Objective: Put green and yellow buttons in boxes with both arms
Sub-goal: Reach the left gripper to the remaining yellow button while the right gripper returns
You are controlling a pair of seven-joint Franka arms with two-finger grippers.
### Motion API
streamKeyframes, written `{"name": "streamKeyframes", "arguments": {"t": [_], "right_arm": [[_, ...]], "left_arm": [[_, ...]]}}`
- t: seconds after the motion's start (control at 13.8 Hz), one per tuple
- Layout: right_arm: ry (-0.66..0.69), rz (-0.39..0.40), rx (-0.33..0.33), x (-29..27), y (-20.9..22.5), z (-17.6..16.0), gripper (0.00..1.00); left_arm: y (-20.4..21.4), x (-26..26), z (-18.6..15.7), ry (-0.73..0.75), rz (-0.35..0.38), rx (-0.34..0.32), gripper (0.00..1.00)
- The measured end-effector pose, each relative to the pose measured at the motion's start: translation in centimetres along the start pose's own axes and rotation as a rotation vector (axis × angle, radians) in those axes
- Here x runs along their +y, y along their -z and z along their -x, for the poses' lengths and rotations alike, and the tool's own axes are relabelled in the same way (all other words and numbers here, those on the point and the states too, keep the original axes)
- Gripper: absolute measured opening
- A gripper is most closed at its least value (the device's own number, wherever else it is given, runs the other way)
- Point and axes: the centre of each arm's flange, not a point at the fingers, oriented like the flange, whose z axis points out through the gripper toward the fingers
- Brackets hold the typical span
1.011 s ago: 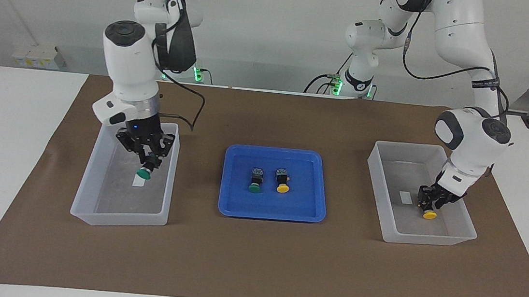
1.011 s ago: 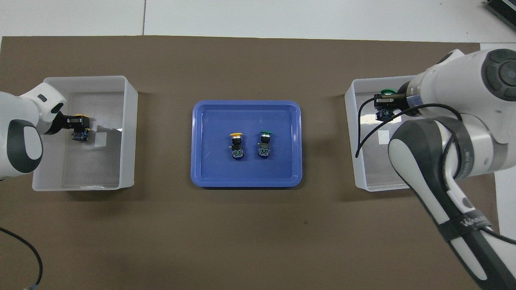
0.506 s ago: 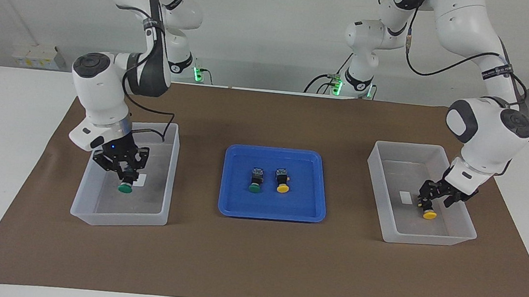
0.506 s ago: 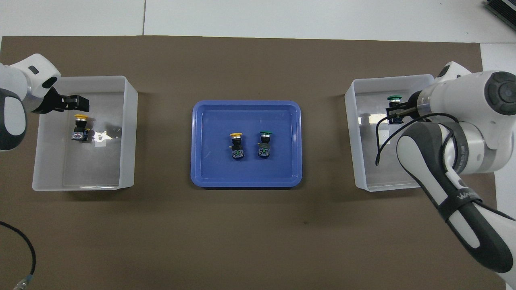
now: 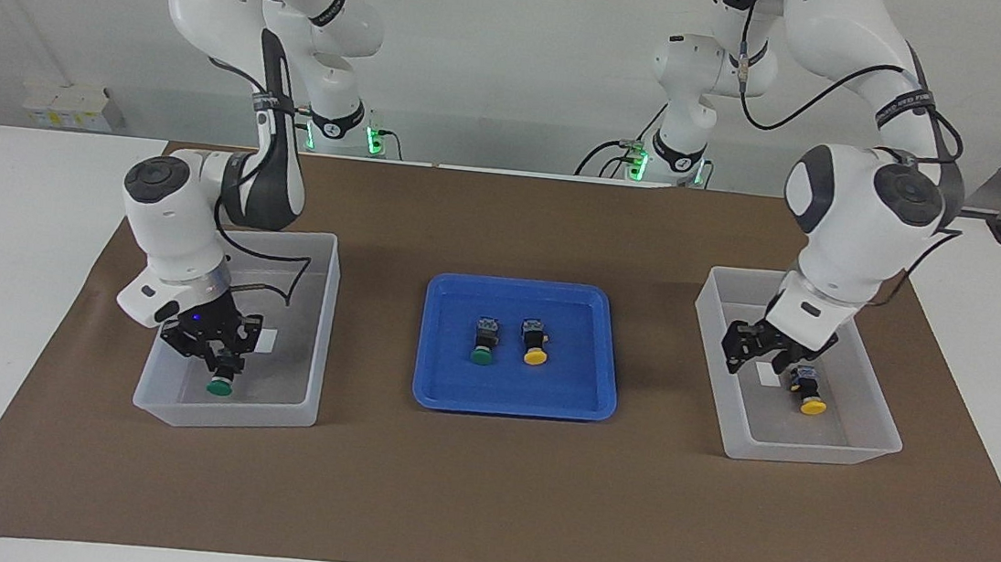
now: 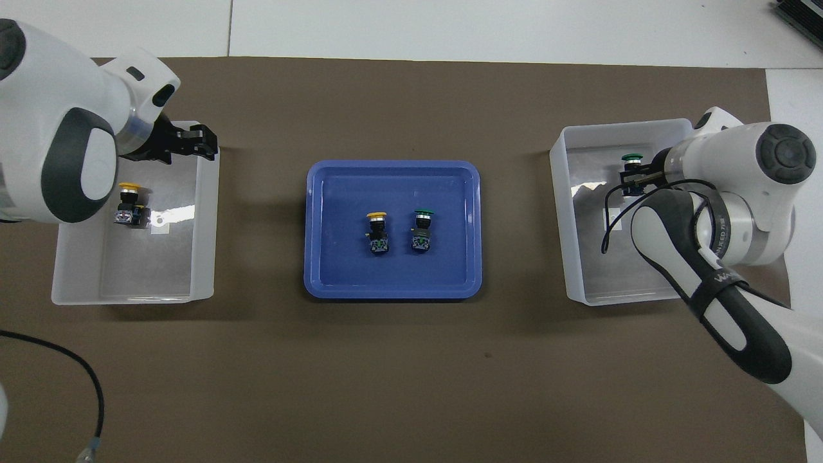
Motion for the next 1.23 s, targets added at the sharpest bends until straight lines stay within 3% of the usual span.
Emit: {"name": "streamKeyframes", "arguments": {"t": [0.51, 0.58, 0.94, 1.23], "right_arm": [[-0.008, 0.003, 0.015, 0.5, -2.0, -0.1, 0.38], [-0.008, 0.004, 0.017, 0.5, -1.9, -0.2, 0.44], [-0.003, 0.011, 0.057, 0.5, 0.9, -1.6, 0.98], [-0.036, 0.002, 0.023, -1.0, 7.1, -1.6, 1.0]], "left_arm": [[-3.3, 13.4, 4.8, 0.026, 0.041, 0.039, 0.67], [-3.8, 14.3, 5.3, 0.029, 0.046, 0.046, 0.67], [-9.4, 19.0, 9.0, 0.05, 0.085, 0.085, 0.68], [-11.3, 21.8, 10.8, 0.038, 0.092, 0.081, 0.7]]}}
